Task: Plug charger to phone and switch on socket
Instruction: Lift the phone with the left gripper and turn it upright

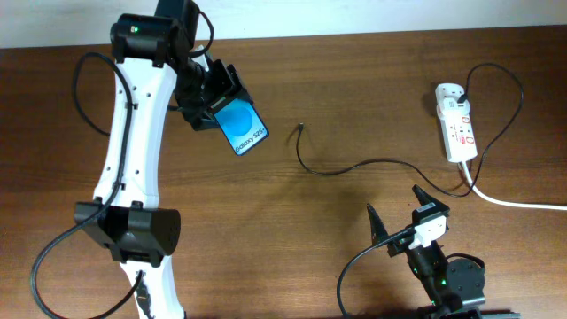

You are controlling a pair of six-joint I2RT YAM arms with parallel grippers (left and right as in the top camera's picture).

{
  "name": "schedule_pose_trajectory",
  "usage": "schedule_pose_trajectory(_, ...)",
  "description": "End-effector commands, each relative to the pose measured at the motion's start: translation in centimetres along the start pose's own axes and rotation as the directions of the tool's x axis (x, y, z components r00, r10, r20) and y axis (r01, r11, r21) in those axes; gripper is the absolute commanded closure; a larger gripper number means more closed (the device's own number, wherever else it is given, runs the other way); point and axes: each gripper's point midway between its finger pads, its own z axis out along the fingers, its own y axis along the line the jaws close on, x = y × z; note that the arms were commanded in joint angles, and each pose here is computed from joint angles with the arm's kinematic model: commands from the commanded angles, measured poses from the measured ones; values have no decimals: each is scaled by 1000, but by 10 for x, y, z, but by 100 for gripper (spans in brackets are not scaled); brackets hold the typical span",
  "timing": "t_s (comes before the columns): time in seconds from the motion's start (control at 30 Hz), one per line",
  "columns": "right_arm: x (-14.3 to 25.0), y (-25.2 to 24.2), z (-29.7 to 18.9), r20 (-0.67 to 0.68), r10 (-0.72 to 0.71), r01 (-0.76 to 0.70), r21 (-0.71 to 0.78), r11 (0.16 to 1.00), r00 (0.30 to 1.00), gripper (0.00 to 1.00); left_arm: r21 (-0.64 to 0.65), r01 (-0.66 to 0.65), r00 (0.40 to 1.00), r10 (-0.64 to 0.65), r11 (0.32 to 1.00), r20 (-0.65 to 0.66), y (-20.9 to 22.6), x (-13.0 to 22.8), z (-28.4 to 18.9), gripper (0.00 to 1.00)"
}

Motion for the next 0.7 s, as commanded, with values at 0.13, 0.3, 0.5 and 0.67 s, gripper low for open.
schedule_pose_trajectory(0.13, 2, 0, 0, -4, 5, -5, 2, 1000, 1000, 2, -6, 256, 966, -256, 967, -34, 0, -1, 11, 82)
schedule_pose_trajectory(0.3, 2, 0, 0, -4, 5, -5, 2, 1000, 1000, 2, 34, 333, 910, -311, 942, -275, -15, 6, 49, 80)
schedule_pose_trajectory(0.5, 2, 0, 0, -3, 5, -5, 2, 1000, 1000, 2, 193, 455, 818, -322, 869, -477, -34, 1, 29, 79)
schedule_pose_trajectory(0.67, 2, 0, 0, -4, 5, -5, 2, 1000, 1000, 2, 311, 537, 753, -279, 784, -596, -46, -6, -1, 80)
